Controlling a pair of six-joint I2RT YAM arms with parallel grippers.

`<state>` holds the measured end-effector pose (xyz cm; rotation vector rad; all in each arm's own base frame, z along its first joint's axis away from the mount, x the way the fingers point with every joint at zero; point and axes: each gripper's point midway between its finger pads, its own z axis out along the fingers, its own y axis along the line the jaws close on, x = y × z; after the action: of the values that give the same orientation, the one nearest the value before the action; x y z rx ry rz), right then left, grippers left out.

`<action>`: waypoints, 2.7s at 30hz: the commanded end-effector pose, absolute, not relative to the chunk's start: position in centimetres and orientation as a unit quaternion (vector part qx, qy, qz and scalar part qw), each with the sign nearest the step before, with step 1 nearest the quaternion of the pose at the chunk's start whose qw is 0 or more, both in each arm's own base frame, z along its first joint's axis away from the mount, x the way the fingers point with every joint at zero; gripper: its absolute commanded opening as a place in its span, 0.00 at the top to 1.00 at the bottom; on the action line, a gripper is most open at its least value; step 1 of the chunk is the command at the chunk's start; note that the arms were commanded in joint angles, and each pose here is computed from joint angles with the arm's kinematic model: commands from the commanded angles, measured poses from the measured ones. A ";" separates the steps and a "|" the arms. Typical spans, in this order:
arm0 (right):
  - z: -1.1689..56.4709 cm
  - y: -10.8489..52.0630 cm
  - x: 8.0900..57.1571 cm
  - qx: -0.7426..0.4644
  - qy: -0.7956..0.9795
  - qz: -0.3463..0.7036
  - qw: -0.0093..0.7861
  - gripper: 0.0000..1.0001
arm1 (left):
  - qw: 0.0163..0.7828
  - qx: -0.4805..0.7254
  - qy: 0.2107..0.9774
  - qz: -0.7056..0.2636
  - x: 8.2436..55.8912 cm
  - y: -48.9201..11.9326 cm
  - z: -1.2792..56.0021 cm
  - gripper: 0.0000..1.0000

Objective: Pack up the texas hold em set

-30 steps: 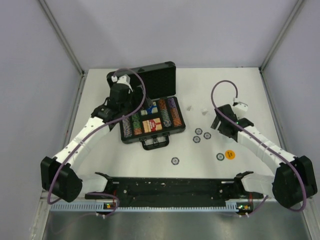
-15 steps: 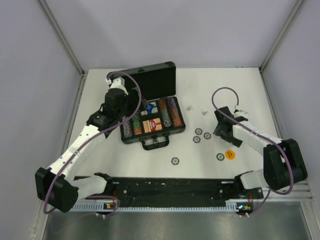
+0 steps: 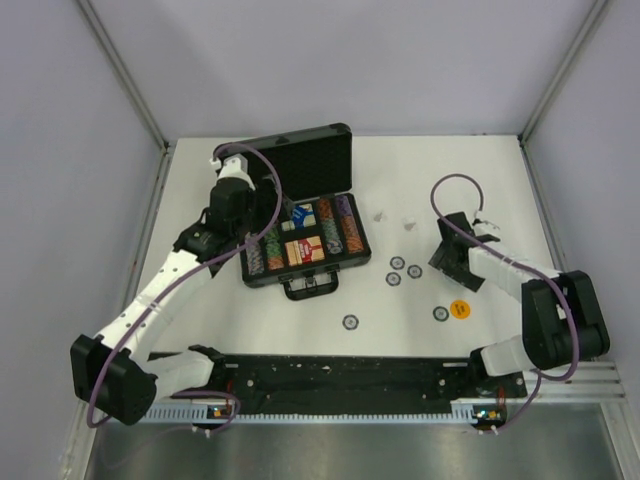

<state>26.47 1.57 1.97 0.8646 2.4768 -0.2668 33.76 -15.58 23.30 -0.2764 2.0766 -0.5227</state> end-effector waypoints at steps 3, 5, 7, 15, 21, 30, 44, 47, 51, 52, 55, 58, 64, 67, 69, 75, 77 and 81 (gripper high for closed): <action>0.9 1.7 26.7 0.308 0.917 -0.090 0.239 0.23 | 0.516 -0.117 0.821 -0.215 34.1 -14.9 25.7 0.01; 1.1 1.7 26.9 0.307 0.916 -0.089 0.242 0.31 | 0.518 -0.118 0.820 -0.213 34.1 -14.7 25.8 0.02; 1.2 1.8 26.9 0.305 0.917 -0.086 0.242 0.41 | 0.520 -0.120 0.818 -0.213 34.0 -14.6 25.8 0.01; 3.0 3.4 28.2 0.278 0.921 -0.058 0.269 0.56 | 0.526 -0.120 0.815 -0.212 33.9 -14.5 25.9 0.02; 7.2 8.6 30.5 0.201 0.923 -0.010 0.328 0.56 | 0.527 -0.126 0.815 -0.206 34.0 -14.2 25.8 0.02; 13.5 20.9 33.2 0.036 0.908 0.095 0.406 0.56 | 0.549 -0.183 0.802 -0.149 33.4 -10.9 26.1 0.02; 13.9 38.2 32.3 -0.210 0.868 0.166 0.418 0.55 | 0.567 -0.327 0.756 -0.019 29.7 -2.9 26.2 0.02; 13.5 39.8 32.0 -0.237 0.862 0.161 0.419 0.54 | 0.569 -0.331 0.753 -0.015 29.4 -2.6 26.2 0.02; 12.9 41.1 31.7 -0.263 0.857 0.154 0.416 0.54 | 0.568 -0.334 0.752 -0.016 29.3 -2.5 26.0 0.02; 12.5 41.4 31.6 -0.268 0.857 0.152 0.413 0.53 | 0.567 -0.335 0.752 -0.013 29.3 -2.4 25.9 0.02; 11.8 41.9 31.5 -0.279 0.858 0.148 0.406 0.52 | 0.567 -0.333 0.754 0.003 29.2 -2.0 25.9 0.02; 11.2 42.5 31.3 -0.289 0.856 0.150 0.401 0.51 | 0.562 -0.343 0.752 0.021 28.7 -1.3 26.0 0.02; 10.2 42.6 31.2 -0.293 0.860 0.146 0.392 0.47 | 0.559 -0.348 0.752 0.016 28.6 -1.2 25.7 0.02; 10.3 42.6 31.2 -0.291 0.861 0.144 0.392 0.43 | 0.560 -0.349 0.751 0.017 28.6 -1.2 25.7 0.02; 10.7 42.5 31.3 -0.288 0.860 0.144 0.396 0.36 | 0.560 -0.350 0.751 0.017 28.6 -1.2 25.8 0.02; 13.9 42.1 31.6 -0.265 0.854 0.152 0.422 0.23 | 0.560 -0.345 0.753 0.009 28.8 -1.4 25.9 0.02; 14.8 41.8 31.6 -0.259 0.851 0.152 0.430 0.22 | 0.560 -0.345 0.753 0.007 28.8 -1.5 26.0 0.02; 16.5 40.5 31.7 -0.239 0.851 0.148 0.444 0.22 | 0.561 -0.345 0.753 0.002 28.8 -1.6 26.1 0.02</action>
<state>31.36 40.51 9.96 -0.7024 2.2176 0.3080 28.50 -1.55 24.45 -0.7980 1.8174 0.0471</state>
